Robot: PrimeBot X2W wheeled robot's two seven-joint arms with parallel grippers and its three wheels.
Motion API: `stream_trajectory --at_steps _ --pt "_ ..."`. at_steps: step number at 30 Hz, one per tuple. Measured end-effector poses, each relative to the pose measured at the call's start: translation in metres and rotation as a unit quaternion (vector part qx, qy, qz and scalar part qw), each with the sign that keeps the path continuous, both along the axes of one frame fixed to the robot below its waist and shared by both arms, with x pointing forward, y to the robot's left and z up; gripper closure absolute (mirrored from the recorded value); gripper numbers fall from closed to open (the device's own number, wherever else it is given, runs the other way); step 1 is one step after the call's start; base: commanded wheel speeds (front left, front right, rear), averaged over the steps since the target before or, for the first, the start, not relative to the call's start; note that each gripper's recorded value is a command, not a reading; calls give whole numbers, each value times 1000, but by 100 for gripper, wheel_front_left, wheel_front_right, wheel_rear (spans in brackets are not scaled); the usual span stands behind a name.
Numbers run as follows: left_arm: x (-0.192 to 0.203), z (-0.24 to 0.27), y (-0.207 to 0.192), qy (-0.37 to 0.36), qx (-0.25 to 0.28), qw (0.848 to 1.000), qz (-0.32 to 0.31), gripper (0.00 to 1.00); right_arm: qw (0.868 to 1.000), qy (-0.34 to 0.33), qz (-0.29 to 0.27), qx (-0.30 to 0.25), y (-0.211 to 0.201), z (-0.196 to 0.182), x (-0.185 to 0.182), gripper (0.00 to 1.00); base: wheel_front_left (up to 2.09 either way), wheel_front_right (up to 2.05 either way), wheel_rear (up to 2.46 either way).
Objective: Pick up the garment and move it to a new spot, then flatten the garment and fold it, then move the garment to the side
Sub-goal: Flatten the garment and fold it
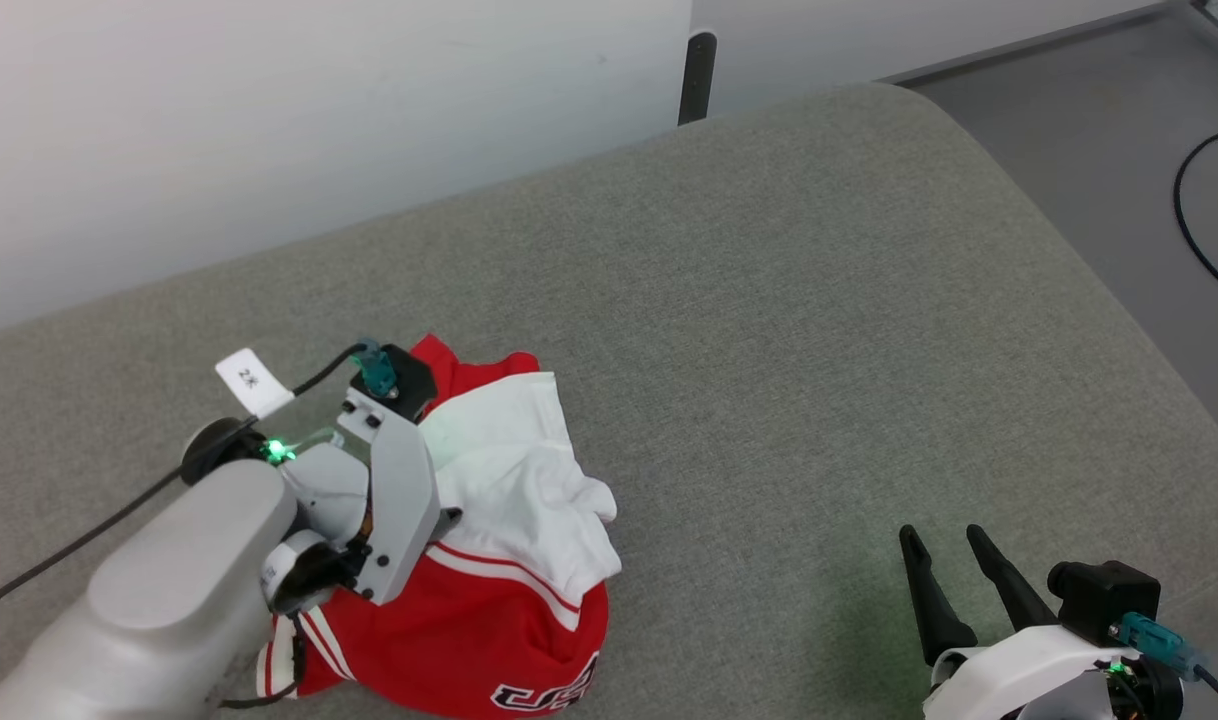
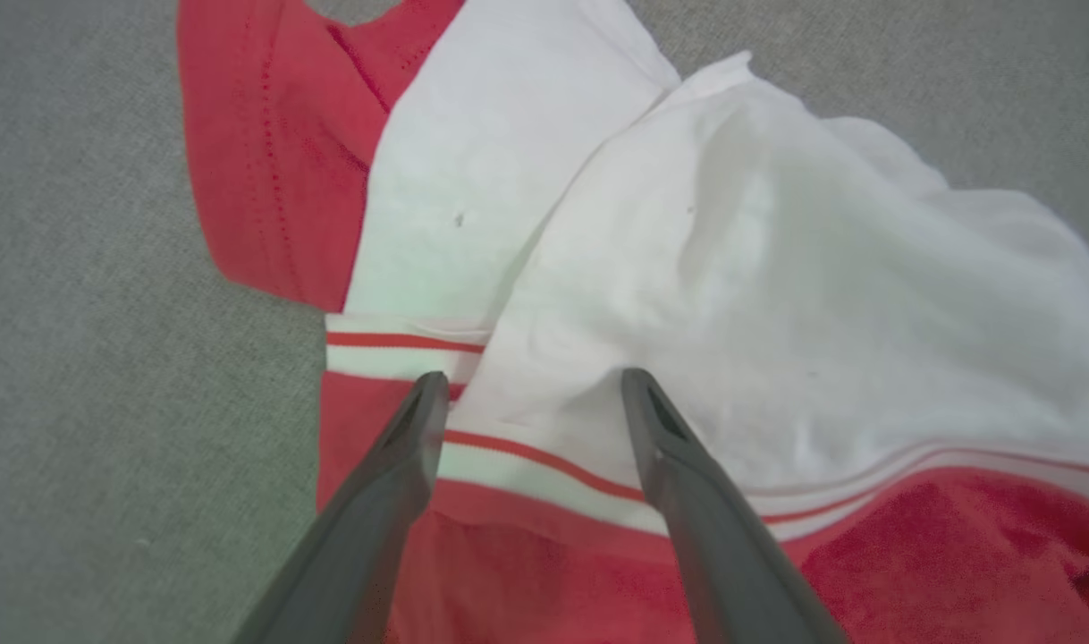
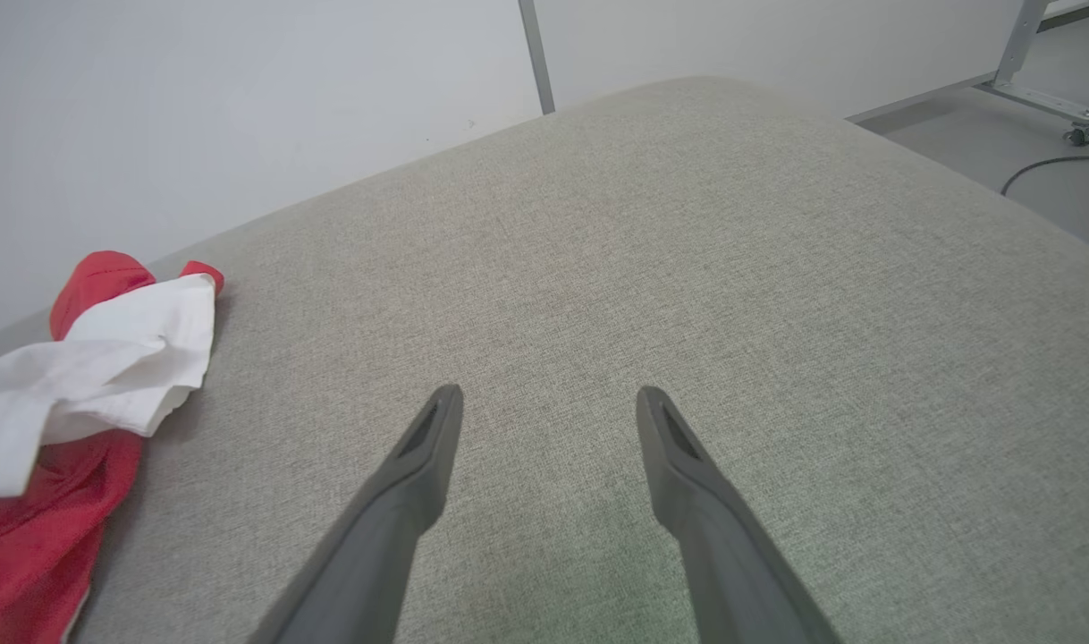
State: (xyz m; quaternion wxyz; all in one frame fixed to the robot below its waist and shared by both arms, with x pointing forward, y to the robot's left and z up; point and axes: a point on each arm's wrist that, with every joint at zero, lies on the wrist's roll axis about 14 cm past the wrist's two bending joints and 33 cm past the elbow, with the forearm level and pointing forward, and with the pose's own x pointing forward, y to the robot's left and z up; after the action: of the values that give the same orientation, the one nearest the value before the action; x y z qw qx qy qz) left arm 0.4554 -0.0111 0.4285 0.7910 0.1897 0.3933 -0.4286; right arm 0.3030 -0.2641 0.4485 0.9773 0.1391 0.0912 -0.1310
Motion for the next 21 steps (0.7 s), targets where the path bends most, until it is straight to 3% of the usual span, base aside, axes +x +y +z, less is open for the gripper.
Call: stream_trajectory --at_steps 8,9,10,11,13,14,15,21 --pt "-3 -15 9 16 22 1000 2 0 1000 1 2 3 1 -2 3 0 0 0 0" --pt "-4 -16 9 18 22 1000 2 4 1000 1 2 3 1 -2 4 0 0 0 0" --pt "-5 -17 9 19 23 1000 1 18 1000 1 2 3 1 -2 4 0 0 0 0" --pt "-7 -18 9 22 24 999 0 47 1000 -1 2 3 1 -1 5 0 0 0 0" --pt "-9 -19 9 27 25 999 1 57 1000 -2 3 3 1 -1 5 0 0 0 0" --pt "-9 -18 9 29 24 999 1 71 1000 -2 4 3 2 -1 5 0 0 0 0" --pt "-10 -18 9 33 25 999 2 100 1000 -2 4 3 2 -1 6 0 0 0 0" --pt "-14 -18 10 53 21 998 10 100 1000 -5 6 4 3 0 6 0 0 0 0"
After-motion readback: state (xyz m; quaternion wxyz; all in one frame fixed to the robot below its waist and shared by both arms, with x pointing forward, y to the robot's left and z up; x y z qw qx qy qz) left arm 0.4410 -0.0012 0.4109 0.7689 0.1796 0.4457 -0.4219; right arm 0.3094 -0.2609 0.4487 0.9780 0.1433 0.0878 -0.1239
